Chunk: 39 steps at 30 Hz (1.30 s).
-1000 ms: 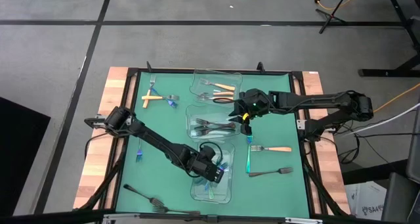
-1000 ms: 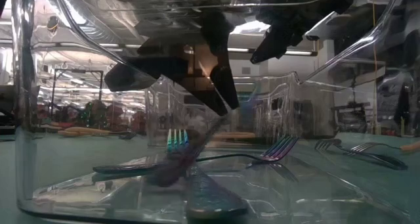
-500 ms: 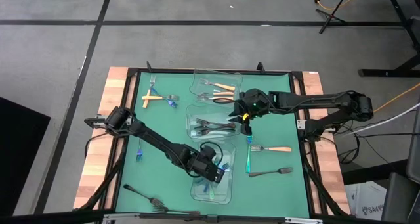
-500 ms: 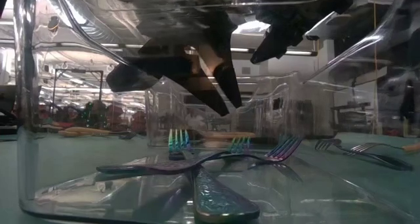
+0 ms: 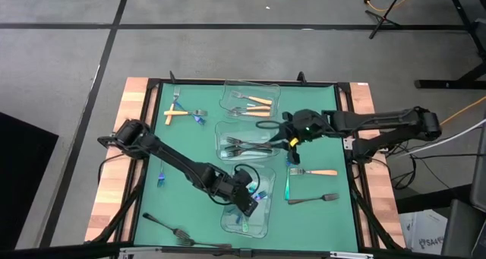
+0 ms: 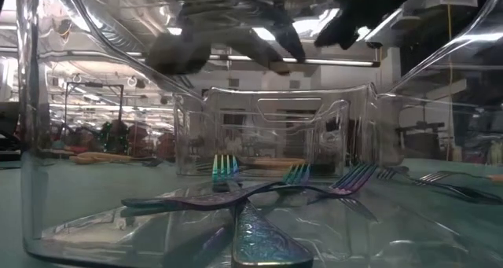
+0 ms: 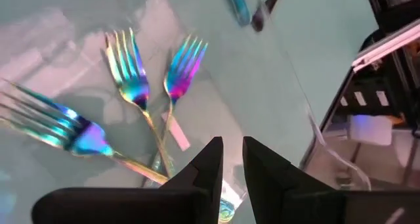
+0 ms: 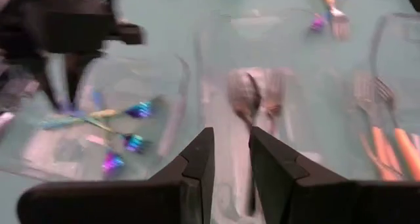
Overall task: Sort silverware by color (type)
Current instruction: Put the black fork into the middle transparent bin
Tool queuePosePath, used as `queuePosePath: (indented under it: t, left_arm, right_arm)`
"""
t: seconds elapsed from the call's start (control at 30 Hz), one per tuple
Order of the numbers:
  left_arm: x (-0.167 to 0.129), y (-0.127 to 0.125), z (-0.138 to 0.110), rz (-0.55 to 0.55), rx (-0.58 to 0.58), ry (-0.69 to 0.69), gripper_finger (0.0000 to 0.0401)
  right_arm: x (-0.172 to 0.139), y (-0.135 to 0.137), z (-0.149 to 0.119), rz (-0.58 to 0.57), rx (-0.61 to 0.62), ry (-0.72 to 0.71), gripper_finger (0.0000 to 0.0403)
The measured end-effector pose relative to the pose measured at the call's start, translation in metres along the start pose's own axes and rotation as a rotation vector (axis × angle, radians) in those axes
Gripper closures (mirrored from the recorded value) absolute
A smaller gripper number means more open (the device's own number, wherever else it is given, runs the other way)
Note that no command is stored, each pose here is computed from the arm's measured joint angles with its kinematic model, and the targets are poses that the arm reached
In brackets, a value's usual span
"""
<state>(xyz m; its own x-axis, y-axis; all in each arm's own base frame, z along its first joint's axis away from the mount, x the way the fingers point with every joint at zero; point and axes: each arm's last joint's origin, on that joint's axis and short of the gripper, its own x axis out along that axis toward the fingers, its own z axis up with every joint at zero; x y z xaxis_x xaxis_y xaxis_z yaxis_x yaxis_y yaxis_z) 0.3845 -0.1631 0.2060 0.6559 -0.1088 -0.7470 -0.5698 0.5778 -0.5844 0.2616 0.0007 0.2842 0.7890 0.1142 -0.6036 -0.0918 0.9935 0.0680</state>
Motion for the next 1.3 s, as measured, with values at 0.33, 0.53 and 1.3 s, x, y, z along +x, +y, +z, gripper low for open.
queuePosePath:
  t: [0.33,0.53,1.3]
  left_arm:
    - [-0.032,-0.012,0.011,-0.073,0.171,-0.061,0.0347]
    - [-0.061,-0.017,0.001,-0.1,0.31,0.018,0.0347]
    - [-0.145,0.005,-0.129,0.108,0.663,0.423,0.0347]
  right_arm:
    - [-0.01,0.04,-0.008,-0.006,0.058,0.06,0.0315]
    - [-0.013,0.064,-0.015,-0.013,0.055,0.099,0.0315]
    - [-0.017,0.098,-0.023,0.024,-0.036,0.105,0.0315]
